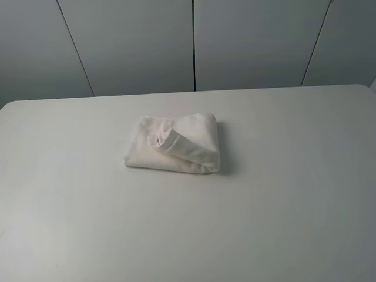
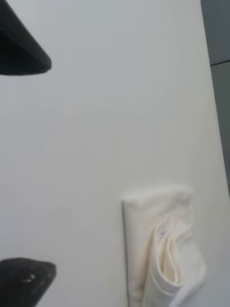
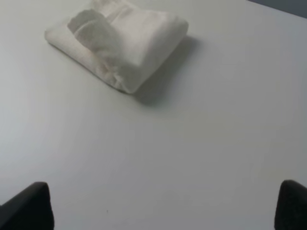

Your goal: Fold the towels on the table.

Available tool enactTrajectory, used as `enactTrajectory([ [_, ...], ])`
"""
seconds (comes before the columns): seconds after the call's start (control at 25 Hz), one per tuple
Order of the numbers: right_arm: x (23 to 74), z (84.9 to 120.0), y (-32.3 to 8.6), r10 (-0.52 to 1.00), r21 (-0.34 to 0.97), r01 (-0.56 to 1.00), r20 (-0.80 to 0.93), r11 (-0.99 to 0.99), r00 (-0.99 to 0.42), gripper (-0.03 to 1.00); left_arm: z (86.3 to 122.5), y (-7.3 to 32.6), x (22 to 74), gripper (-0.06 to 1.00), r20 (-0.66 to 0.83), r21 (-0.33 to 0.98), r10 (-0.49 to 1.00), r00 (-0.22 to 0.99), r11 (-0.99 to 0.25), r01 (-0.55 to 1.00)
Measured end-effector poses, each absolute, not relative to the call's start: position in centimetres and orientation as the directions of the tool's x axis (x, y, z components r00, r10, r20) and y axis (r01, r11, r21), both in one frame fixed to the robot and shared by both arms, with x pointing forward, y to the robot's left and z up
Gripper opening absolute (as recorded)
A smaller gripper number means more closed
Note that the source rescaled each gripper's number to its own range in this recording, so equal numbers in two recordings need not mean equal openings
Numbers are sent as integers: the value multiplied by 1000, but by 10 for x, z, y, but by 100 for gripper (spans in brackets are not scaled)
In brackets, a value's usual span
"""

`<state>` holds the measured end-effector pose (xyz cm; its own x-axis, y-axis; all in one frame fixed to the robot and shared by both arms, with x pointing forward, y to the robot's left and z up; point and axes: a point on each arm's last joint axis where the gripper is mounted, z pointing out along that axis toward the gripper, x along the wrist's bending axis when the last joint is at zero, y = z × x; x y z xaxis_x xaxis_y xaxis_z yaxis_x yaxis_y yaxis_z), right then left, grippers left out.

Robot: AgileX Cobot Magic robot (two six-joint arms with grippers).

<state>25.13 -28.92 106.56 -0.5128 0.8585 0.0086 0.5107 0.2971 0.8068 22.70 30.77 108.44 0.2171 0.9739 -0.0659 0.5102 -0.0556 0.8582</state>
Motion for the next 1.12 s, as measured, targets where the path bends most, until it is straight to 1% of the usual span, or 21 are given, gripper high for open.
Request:
enactTrajectory([
  [0.24,249,1056,-288,846,811,504,21,298,-533,100,1059,305,229,98,-89,846,969,233,-50,532],
  [0.4,248,1056,-286,829,812,492,17,315,-559,100,1056,303,232,98,-89,867,967,237,-42,496],
  [0.72,246,1053,-283,800,804,483,15,347,-600,100,1054,303,234,98,-88,871,967,239,-41,489],
  [0.88,246,1053,-283,797,804,478,9,353,-604,100,1054,303,234,98,-22,875,961,275,-114,470],
  [1.0,246,1053,-283,797,805,477,8,353,-604,100,1054,303,235,98,0,875,958,286,-139,464],
  [1.12,239,1054,-287,802,833,446,5,327,-597,100,1053,303,234,99,0,875,960,279,-135,465],
])
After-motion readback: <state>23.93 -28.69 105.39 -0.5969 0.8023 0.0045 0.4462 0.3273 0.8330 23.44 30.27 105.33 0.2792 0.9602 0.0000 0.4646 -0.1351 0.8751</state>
